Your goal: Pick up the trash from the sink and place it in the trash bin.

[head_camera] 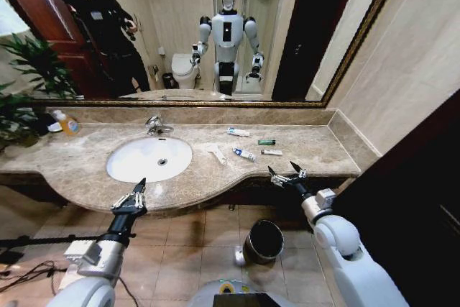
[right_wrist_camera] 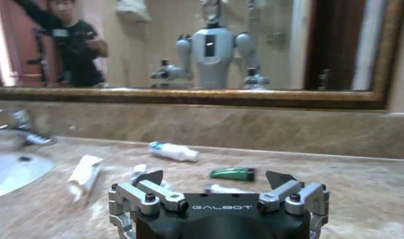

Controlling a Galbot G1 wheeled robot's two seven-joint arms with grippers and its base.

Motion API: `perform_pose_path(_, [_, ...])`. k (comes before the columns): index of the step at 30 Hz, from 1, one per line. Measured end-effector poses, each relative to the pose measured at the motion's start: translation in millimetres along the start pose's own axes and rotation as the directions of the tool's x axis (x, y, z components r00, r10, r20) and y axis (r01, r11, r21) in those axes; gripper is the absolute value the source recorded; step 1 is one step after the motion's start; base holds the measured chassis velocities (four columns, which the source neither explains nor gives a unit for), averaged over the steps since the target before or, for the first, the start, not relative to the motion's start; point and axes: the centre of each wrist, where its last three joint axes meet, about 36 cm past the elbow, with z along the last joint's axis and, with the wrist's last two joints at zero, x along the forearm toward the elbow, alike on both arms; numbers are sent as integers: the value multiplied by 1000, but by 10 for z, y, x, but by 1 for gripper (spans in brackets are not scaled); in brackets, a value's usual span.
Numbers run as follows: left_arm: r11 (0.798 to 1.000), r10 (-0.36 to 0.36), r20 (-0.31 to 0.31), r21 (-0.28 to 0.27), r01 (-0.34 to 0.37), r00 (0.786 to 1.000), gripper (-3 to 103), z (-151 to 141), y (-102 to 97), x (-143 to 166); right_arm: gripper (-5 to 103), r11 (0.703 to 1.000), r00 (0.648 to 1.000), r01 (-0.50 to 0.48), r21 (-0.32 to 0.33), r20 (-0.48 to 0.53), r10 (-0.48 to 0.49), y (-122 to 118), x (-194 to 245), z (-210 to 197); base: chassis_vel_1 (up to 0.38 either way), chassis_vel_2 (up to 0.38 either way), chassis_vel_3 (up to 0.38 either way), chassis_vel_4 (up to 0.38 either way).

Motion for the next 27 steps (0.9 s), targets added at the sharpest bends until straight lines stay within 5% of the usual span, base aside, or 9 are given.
perform_pose_path(9, [1000,0,0,0,0,1000,0,0,0,0,100,1000,999,10,-23,43,-9,-142,224,8,0,0,0,0])
perform_pose_path(14, [1000,0,0,0,0,1000,0,0,0,0,100,995,995,-30,-100,89,39,-263,440,149,0,0,0,0])
perform_pose_path(27, [1000,0,0,0,0,1000,0,0,0,0,100,993,992,-20,-115,118,33,-310,324,175,0,0,0,0])
